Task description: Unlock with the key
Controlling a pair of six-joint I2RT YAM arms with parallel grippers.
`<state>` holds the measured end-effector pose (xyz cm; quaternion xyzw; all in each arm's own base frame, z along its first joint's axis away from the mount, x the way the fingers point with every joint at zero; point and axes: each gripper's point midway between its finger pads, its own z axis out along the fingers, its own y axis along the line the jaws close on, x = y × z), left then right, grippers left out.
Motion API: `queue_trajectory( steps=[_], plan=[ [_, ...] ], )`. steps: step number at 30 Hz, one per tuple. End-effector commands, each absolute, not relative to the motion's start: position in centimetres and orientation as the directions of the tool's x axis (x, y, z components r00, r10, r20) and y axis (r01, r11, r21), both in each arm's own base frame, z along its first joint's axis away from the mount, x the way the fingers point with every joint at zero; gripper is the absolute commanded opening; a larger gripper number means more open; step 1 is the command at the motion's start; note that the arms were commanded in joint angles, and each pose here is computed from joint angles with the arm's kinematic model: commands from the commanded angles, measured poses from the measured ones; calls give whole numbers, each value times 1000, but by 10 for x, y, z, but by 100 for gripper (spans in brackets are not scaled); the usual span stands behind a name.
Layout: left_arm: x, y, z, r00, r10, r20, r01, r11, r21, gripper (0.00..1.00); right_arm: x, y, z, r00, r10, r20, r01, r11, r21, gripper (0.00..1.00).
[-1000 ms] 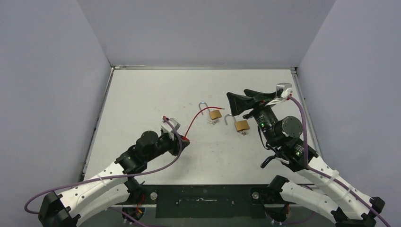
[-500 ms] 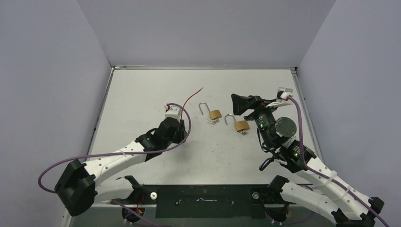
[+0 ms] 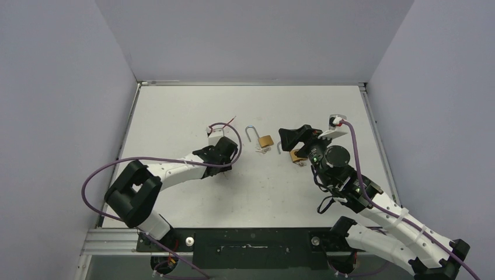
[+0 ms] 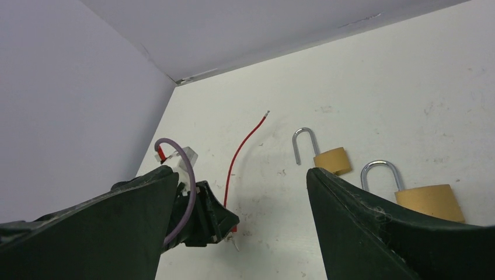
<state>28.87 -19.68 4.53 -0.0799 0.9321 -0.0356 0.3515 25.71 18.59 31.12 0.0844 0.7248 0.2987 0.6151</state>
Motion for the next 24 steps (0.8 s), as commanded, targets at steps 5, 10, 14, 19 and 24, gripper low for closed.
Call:
queue_trajectory(
  steps=[5, 10, 14, 19, 24],
  plan=[
    [318, -207, 48, -737, -204, -644, -115, 977, -177, 40, 253, 189, 309, -276, 505, -818, -242, 786, 568, 83],
    [328, -208, 71, -713, -181, -677, -69, 979, -190, 67, 250, 181, 310, -275, 492, -826, -226, 802, 553, 83],
    [331, -203, 110, -670, -179, -721, -35, 977, -210, 81, 247, 166, 310, -263, 471, -842, -178, 834, 523, 84],
    [318, -185, 173, -591, -185, -786, 3, 973, -231, 97, 238, 126, 306, -245, 425, -872, -52, 892, 449, 92],
    [287, -158, 237, -469, -204, -859, 76, 960, -269, 97, 216, 71, 313, -203, 417, -886, 105, 909, 404, 100]
  ],
)
